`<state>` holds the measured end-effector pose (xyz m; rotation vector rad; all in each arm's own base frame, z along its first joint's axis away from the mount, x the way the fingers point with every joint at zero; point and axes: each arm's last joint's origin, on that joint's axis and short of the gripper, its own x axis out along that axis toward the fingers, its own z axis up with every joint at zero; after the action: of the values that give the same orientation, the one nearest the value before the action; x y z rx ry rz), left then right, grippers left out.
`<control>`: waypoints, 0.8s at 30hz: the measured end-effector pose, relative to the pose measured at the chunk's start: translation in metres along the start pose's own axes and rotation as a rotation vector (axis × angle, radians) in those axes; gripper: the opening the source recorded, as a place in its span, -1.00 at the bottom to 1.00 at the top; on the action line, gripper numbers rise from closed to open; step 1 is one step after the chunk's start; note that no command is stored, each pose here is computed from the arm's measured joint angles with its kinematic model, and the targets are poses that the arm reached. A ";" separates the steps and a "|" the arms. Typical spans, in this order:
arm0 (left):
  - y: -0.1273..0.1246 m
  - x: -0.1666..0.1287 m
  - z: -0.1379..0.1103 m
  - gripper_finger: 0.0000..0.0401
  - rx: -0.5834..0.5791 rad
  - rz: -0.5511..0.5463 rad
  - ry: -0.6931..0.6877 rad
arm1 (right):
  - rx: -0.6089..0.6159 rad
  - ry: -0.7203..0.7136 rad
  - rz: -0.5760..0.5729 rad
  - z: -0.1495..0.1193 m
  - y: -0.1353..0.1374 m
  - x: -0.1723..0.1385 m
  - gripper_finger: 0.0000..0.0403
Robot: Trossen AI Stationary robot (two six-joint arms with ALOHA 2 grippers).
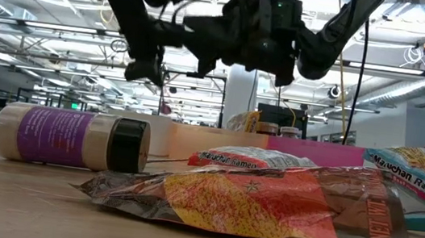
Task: Pick & Place Food Item
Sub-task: Put the left purple blue spoon into the white bin
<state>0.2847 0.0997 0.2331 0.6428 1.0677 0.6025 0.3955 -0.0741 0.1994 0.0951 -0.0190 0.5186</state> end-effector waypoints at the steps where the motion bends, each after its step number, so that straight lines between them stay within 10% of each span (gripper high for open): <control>1: -0.003 0.006 0.000 -0.98 0.009 -0.003 0.012 | -0.002 0.018 -0.010 -0.002 0.000 0.000 -0.15; 24: -0.003 0.070 -0.016 -0.96 -0.040 0.025 0.140 | -0.175 0.153 -0.354 -0.028 0.053 -0.044 -0.15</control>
<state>0.2953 0.1516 0.1840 0.5858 1.1769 0.6970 0.3303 -0.0472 0.1744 -0.1115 0.1002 0.1683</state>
